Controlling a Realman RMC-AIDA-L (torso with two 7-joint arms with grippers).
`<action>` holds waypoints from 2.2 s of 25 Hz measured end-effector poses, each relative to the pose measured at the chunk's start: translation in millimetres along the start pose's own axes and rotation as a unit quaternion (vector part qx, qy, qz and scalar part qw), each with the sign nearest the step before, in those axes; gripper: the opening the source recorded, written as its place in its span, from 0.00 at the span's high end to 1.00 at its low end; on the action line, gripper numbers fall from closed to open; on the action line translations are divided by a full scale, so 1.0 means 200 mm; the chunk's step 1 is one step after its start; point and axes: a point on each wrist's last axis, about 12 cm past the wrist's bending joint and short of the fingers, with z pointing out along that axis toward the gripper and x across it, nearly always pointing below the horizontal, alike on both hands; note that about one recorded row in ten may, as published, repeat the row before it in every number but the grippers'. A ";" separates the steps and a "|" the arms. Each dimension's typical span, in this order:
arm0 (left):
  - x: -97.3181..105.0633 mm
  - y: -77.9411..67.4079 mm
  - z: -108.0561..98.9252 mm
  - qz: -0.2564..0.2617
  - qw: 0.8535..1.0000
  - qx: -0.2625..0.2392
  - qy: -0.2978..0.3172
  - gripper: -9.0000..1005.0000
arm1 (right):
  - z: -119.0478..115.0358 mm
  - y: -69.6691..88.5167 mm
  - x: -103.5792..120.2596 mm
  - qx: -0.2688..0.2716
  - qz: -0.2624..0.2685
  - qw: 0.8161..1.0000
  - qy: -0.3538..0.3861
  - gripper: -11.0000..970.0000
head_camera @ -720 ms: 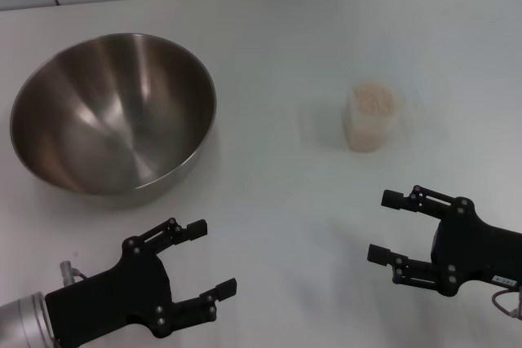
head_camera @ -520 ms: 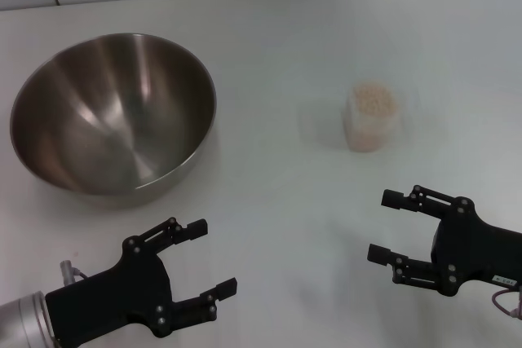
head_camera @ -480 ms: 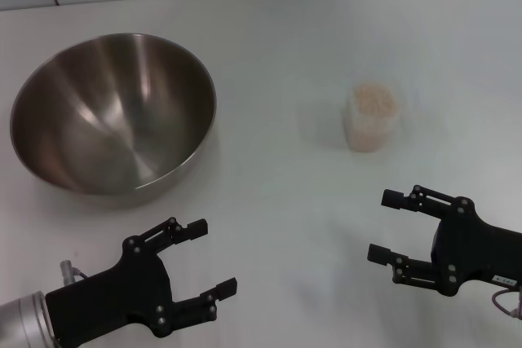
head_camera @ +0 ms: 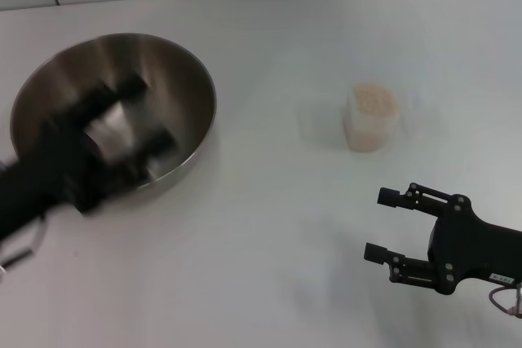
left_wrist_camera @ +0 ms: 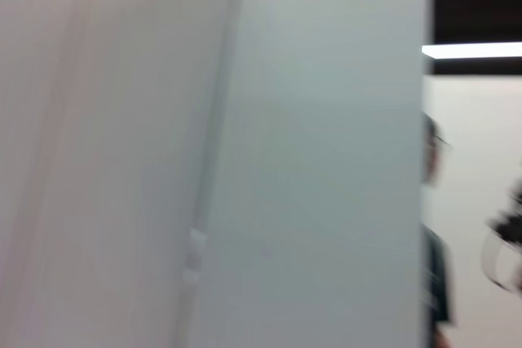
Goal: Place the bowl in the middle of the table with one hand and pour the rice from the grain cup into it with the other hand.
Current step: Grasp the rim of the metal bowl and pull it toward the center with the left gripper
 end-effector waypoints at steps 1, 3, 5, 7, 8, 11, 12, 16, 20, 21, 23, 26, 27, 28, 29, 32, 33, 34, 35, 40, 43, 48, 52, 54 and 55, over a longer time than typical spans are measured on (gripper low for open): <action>0.00 0.00 0.00 0.000 1.000 0.000 0.000 0.18 | 0.00 0.00 0.00 0.000 0.001 1.000 0.000 0.22; -0.09 0.12 -0.04 -0.022 0.998 -0.054 -0.005 0.18 | 0.00 0.00 0.00 -0.001 0.001 1.000 -0.001 0.22; -0.13 0.17 -0.06 -0.032 0.996 -0.077 -0.002 0.19 | 0.00 0.00 0.00 -0.001 0.001 1.000 -0.002 0.22; -0.19 0.27 -0.10 -0.047 0.992 -0.120 0.011 0.19 | 0.00 0.00 0.00 -0.001 0.001 1.000 -0.002 0.22; -0.22 0.31 -0.11 -0.054 0.989 -0.137 0.022 0.19 | 0.00 0.00 0.00 -0.001 0.001 1.000 -0.002 0.22; -0.27 0.37 -0.11 -0.055 0.983 -0.168 0.056 0.19 | 0.00 -0.01 -0.01 -0.004 0.003 1.000 -0.001 0.22; -0.29 0.37 -0.10 -0.045 0.979 -0.186 0.074 0.20 | 0.00 -0.01 -0.01 -0.004 0.003 1.000 -0.001 0.22; -0.44 0.35 0.02 0.017 0.946 -0.282 0.160 0.21 | -0.01 -0.01 -0.02 -0.009 0.001 1.000 0.001 0.22; -0.59 0.37 0.07 0.019 0.920 -0.349 0.179 0.22 | -0.01 -0.01 -0.03 -0.010 -0.001 1.000 0.000 0.22; -0.59 0.38 0.06 0.003 0.907 -0.372 0.196 0.22 | 0.00 -0.01 -0.03 -0.011 -0.004 1.000 -0.002 0.22; -0.63 0.41 0.08 -0.004 0.891 -0.397 0.219 0.23 | 0.00 -0.01 -0.03 -0.011 -0.006 1.000 -0.002 0.22; -0.61 0.43 0.10 -0.055 0.868 -0.406 0.280 0.23 | 0.00 -0.01 -0.03 -0.011 -0.005 1.000 -0.001 0.22; -0.60 0.43 0.09 -0.067 0.864 -0.405 0.292 0.24 | 0.00 -0.01 -0.03 -0.011 -0.005 1.000 -0.001 0.22; -0.58 0.44 0.09 -0.089 0.856 -0.404 0.309 0.24 | 0.00 -0.01 -0.03 -0.011 -0.005 1.000 -0.001 0.22; -0.56 0.44 0.09 -0.098 0.851 -0.400 0.326 0.24 | 0.00 -0.01 -0.03 -0.011 -0.005 1.000 -0.001 0.22; -0.50 0.46 0.09 -0.105 0.839 -0.388 0.366 0.25 | 0.00 -0.01 -0.03 -0.011 -0.005 1.000 0.000 0.22; -0.49 0.46 0.09 -0.107 0.837 -0.384 0.374 0.25 | 0.00 -0.01 -0.03 -0.010 -0.005 1.000 0.000 0.22; -0.47 0.46 0.10 -0.110 0.836 -0.381 0.380 0.26 | 0.00 -0.01 -0.03 -0.010 -0.005 1.000 0.000 0.22; -0.46 0.47 0.10 -0.111 0.834 -0.379 0.385 0.26 | 0.00 -0.01 -0.03 -0.010 -0.005 1.000 0.000 0.22; -0.41 0.49 0.07 -0.113 0.823 -0.381 0.405 0.27 | 0.00 -0.01 -0.03 -0.008 -0.005 1.000 0.000 0.22; -0.38 0.49 0.07 -0.115 0.820 -0.374 0.419 0.28 | 0.00 -0.01 -0.03 -0.008 -0.005 1.000 0.001 0.22; -0.34 0.49 0.08 -0.122 0.816 -0.363 0.433 0.30 | 0.00 -0.01 -0.03 -0.008 -0.005 1.000 0.001 0.22; -0.32 0.49 0.08 -0.123 0.815 -0.358 0.438 0.31 | 0.00 -0.01 -0.03 -0.008 -0.004 1.000 0.001 0.22; -0.30 0.48 0.08 -0.126 0.814 -0.355 0.442 0.31 | 0.00 0.00 -0.03 -0.007 -0.004 1.000 0.001 0.22; -0.30 0.49 0.08 -0.127 0.814 -0.353 0.444 0.31 | 0.00 0.00 -0.03 -0.007 -0.004 1.000 0.001 0.22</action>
